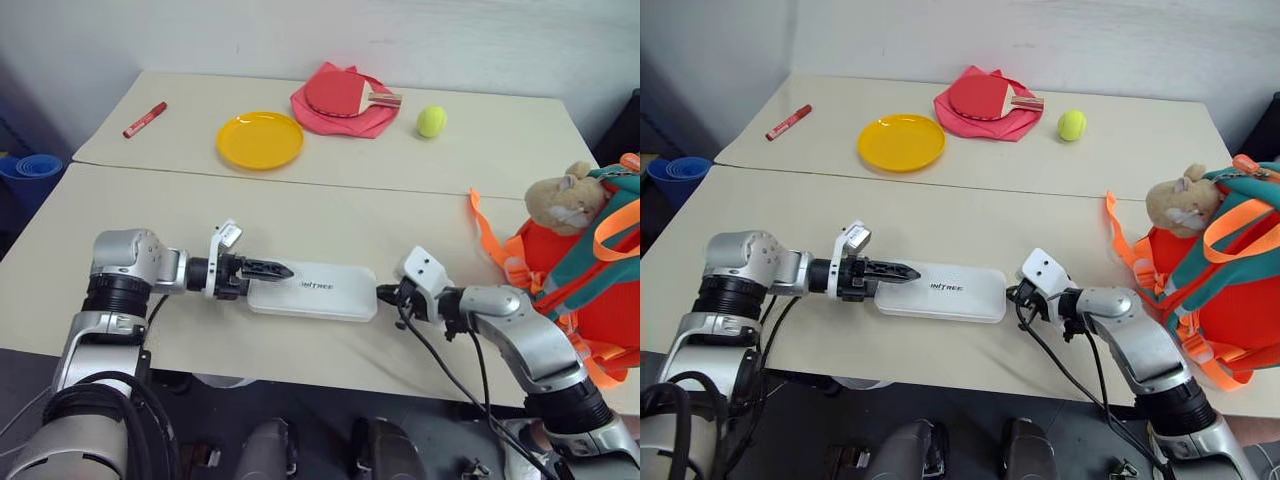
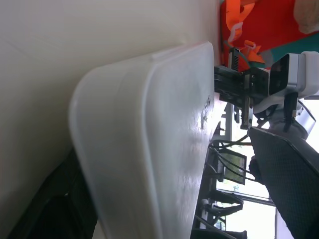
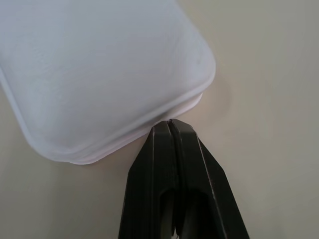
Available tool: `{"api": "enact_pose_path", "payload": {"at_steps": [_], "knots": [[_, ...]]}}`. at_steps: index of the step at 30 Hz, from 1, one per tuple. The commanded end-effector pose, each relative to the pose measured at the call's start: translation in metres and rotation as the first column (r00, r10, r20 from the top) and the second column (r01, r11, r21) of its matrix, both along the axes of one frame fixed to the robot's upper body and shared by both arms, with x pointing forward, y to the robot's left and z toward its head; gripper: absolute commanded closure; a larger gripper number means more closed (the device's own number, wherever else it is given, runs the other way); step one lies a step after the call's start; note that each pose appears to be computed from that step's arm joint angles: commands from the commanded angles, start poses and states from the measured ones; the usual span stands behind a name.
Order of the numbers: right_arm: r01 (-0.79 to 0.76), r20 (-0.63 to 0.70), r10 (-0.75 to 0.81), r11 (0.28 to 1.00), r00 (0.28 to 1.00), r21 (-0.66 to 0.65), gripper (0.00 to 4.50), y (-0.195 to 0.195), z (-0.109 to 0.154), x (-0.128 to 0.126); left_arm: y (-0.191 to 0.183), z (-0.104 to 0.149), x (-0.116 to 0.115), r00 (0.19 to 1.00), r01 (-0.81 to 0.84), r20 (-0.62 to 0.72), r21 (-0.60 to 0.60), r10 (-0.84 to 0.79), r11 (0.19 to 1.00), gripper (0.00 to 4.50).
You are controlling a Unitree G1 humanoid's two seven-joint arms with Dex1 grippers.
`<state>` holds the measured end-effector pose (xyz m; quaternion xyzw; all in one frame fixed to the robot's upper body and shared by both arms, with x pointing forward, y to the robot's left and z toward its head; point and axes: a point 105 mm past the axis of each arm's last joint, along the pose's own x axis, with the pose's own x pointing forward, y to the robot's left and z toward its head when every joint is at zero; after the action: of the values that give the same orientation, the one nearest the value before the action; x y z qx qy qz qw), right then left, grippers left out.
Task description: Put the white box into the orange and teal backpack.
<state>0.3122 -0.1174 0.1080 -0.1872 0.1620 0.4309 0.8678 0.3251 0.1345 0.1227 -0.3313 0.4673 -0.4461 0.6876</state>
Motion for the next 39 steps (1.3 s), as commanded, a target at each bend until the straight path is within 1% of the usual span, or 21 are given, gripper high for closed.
{"api": "enact_pose_path", "payload": {"at_steps": [1, 2, 9, 10, 12, 13, 14, 15, 16, 17, 18, 19, 21, 22, 23, 24, 28, 30, 33, 37, 39], "knots": [[-0.053, 0.035, 0.051, 0.998, 0.998, 0.046, 4.5, 0.011, 0.009, -0.003, -0.014, -0.017, -0.013, 0.994, 0.048, -0.097, -0.015, -0.049, 0.999, 0.41], [-0.057, 0.032, 0.055, 0.997, 0.998, 0.054, 4.5, 0.01, 0.009, -0.004, -0.015, -0.015, -0.013, 0.995, 0.049, -0.089, -0.021, -0.051, 0.999, 0.55], [-0.045, 0.038, 0.044, 0.998, 0.998, 0.04, 4.5, -0.009, 0.0, -0.017, -0.01, -0.007, -0.01, 0.998, 0.04, -0.04, -0.052, -0.042, 0.998, 2.51], [-0.034, 0.045, 0.032, 0.998, 0.998, 0.047, 4.5, -0.013, 0.0, -0.02, -0.009, -0.003, -0.011, 0.999, 0.053, 0.002, -0.074, -0.053, 0.996, 2.8], [0.006, 0.053, -0.011, 0.996, 0.999, 0.087, 4.5, -0.023, 0.001, -0.029, -0.01, 0.004, -0.015, 0.981, 0.123, 0.166, -0.105, -0.105, 0.987, 3.24], [0.041, 0.051, -0.048, 0.991, 0.998, 0.128, 4.5, -0.028, 0.003, -0.035, -0.011, 0.008, -0.019, 0.956, 0.171, 0.259, -0.12, -0.135, 0.978, 3.28], [0.075, 0.037, -0.082, 0.983, 0.996, 0.167, 4.5, -0.036, 0.002, -0.048, -0.012, 0.011, -0.022, 0.909, 0.229, 0.379, -0.115, -0.17, 0.967, 3.28], [0.097, 0.027, -0.104, 0.977, 0.994, 0.19, 4.15, -0.041, 0.001, -0.057, -0.012, 0.013, -0.026, 0.869, 0.271, 0.455, -0.106, -0.196, 0.957, 3.28], [0.139, 0.028, -0.148, 0.967, 0.989, 0.215, 3.97, -0.051, 0.001, -0.068, -0.015, 0.02, -0.03, 0.792, 0.327, 0.576, -0.123, -0.201, 0.937, 3.28], [0.18, 0.039, -0.195, 0.954, 0.98, 0.238, 3.67, -0.061, 0.002, -0.08, -0.017, 0.026, -0.035, 0.719, 0.369, 0.669, -0.133, -0.191, 0.92, 3.28], [0.225, 0.068, -0.249, 0.943, 0.966, 0.246, 3.35, -0.071, 0.004, -0.089, -0.019, 0.029, -0.037, 0.673, 0.384, 0.719, -0.139, -0.174, 0.913, 3.28], [0.287, 0.098, -0.32, 0.924, 0.942, 0.251, 2.97, -0.085, 0.005, -0.098, -0.022, 0.028, -0.037, 0.626, 0.39, 0.763, -0.125, -0.163, 0.913, 3.28], [0.36, 0.155, -0.404, 0.899, 0.902, 0.248, 2.27, -0.101, 0.009, -0.109, -0.027, 0.026, -0.036, 0.573, 0.39, 0.805, -0.103, -0.153, 0.915, 3.28], [0.412, 0.193, -0.466, 0.873, 0.864, 0.261, 1.98, -0.113, 0.013, -0.116, -0.031, 0.027, -0.036, 0.524, 0.393, 0.84, -0.097, -0.137, 0.914, 3.28], [0.458, 0.224, -0.517, 0.848, 0.826, 0.268, 1.52, -0.124, 0.016, -0.124, -0.034, 0.028, -0.035, 0.492, 0.392, 0.861, -0.087, -0.129, 0.916, 3.28], [0.488, 0.244, -0.55, 0.83, 0.799, 0.272, 1.32, -0.131, 0.018, -0.129, -0.036, 0.028, -0.035, 0.469, 0.391, 0.874, -0.08, -0.124, 0.917, 3.28], [0.591, 0.291, -0.676, 0.735, 0.677, 0.334, 0.01, -0.166, 0.032, -0.148, -0.044, 0.032, -0.036, 0.352, 0.414, 0.928, -0.04, -0.119, 0.909, 3.28], [0.6, 0.321, -0.69, 0.724, 0.649, 0.341, 0.01, -0.179, 0.041, -0.148, -0.046, 0.03, -0.039, 0.301, 0.448, 0.941, 0.006, -0.157, 0.894, 3.28], [0.579, 0.363, -0.678, 0.735, 0.639, 0.352, 0.01, -0.19, 0.054, -0.134, -0.049, 0.027, -0.038, 0.289, 0.459, 0.941, 0.024, -0.175, 0.888, 3.28], [0.552, 0.37, -0.659, 0.751, 0.655, 0.362, 0.01, -0.199, 0.059, -0.101, -0.051, 0.025, -0.035, 0.281, 0.449, 0.944, 0.03, -0.174, 0.893, 3.28], [0.534, 0.383, -0.644, 0.764, 0.662, 0.362, 0.01, -0.203, 0.062, -0.075, -0.05, 0.026, -0.036, 0.292, 0.446, 0.944, 0.01, -0.156, 0.895, 3.28]]}}
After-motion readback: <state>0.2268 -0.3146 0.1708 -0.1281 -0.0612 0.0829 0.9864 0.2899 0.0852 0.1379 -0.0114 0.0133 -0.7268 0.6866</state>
